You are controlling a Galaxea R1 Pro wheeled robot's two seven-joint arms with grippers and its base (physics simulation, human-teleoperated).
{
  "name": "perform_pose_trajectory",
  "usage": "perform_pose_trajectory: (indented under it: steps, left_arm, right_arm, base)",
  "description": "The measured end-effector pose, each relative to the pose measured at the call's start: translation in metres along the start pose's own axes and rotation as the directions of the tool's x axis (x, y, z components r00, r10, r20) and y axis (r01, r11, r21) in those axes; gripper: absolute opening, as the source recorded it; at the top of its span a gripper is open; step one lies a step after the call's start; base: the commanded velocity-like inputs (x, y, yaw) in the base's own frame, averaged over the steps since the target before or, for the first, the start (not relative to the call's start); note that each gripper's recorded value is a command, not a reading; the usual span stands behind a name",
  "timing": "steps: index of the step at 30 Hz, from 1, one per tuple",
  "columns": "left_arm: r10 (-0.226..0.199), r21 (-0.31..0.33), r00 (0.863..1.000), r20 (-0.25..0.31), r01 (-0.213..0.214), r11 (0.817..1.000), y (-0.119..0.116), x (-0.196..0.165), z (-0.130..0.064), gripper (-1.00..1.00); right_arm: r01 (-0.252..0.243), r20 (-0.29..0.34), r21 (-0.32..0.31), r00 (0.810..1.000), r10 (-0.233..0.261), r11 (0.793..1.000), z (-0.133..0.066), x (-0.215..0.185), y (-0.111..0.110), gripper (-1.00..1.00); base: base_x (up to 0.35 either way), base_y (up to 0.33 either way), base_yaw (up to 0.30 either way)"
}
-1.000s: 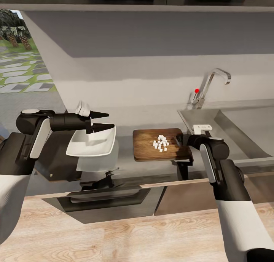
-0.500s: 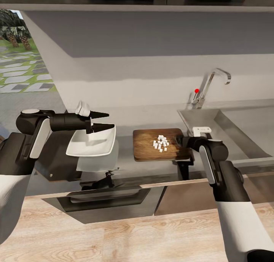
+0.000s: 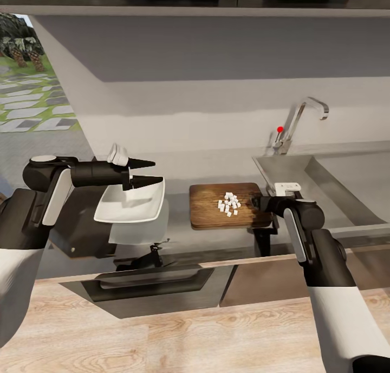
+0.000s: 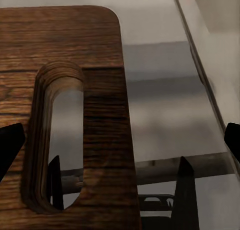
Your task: In the kitchen, take the Vidalia onion out of the sink, dice it on the chopping board with the paring knife, put the diced onion into the bowl on the countertop, then place both the paring knife and the chopping board into the sink.
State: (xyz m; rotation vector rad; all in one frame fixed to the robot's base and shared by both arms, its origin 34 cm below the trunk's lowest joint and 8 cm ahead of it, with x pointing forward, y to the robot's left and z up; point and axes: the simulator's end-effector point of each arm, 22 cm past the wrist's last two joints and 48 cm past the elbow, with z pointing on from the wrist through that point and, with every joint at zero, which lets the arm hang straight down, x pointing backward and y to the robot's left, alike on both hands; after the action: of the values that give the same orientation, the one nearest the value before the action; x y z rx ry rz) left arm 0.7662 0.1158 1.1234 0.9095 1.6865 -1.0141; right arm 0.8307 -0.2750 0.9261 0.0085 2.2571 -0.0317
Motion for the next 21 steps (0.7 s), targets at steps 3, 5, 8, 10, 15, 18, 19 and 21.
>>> perform_pose_trajectory:
  steps: [3, 5, 8, 10, 15, 18, 19, 21]
  left_arm:
    - [0.000, -0.001, 1.000, 0.000, 0.000, 1.000, 0.0003, 0.0001, 0.0000, 1.00]
    - [0.000, -0.001, 1.000, 0.000, 0.000, 1.000, 0.0004, 0.0003, 0.0001, 1.00]
    - [0.000, -0.001, 1.000, 0.000, 0.000, 1.000, 0.0005, 0.0003, 0.0001, 1.00]
    - [-0.001, -0.003, 1.000, 0.000, 0.001, 1.000, 0.0008, 0.0004, 0.0000, 1.00]
    - [-0.004, -0.003, 1.000, -0.001, 0.004, 1.000, 0.0018, 0.0012, 0.0000, 1.00]
    - [-0.005, -0.003, 1.000, -0.001, 0.004, 1.000, 0.0018, 0.0012, 0.0001, 1.00]
    - [-0.005, -0.003, 1.000, -0.001, 0.005, 1.000, 0.0018, 0.0012, 0.0001, 1.00]
    - [-0.005, -0.003, 1.000, -0.001, 0.005, 1.000, 0.0018, 0.0012, 0.0001, 1.00]
  right_arm:
    - [0.000, 0.001, 0.000, 1.000, 0.000, 1.000, 0.0000, -0.0004, -0.0001, 1.00]
    - [0.000, 0.000, 0.000, 1.000, 0.000, 1.000, 0.0000, -0.0003, -0.0002, 1.00]
    - [0.000, 0.000, 0.000, 1.000, 0.000, 1.000, -0.0001, -0.0002, 0.0000, 1.00]
    - [0.000, 0.000, 0.000, 1.000, 0.000, 1.000, -0.0002, -0.0002, 0.0001, 1.00]
    - [0.000, 0.000, 0.001, 1.000, 0.000, 1.000, 0.0000, 0.0002, -0.0005, 1.00]
    - [0.000, 0.000, 0.002, 1.000, 0.000, 1.000, 0.0000, 0.0002, -0.0011, 1.00]
    - [0.000, 0.000, 0.003, 1.000, 0.000, 1.000, 0.0000, 0.0002, -0.0016, 1.00]
    - [0.001, 0.000, 0.004, 1.000, -0.001, 1.000, 0.0000, 0.0002, -0.0023, 1.00]
  base:
    - [0.000, 0.000, 0.000]
    - [0.000, 0.000, 0.000]
    - [0.031, 0.000, 0.000]
    - [0.082, 0.000, 0.000]
    - [0.037, 0.000, 0.000]
    - [0.006, 0.000, 0.000]
    - [0.003, 0.000, 0.000]
    - [0.002, 0.000, 0.000]
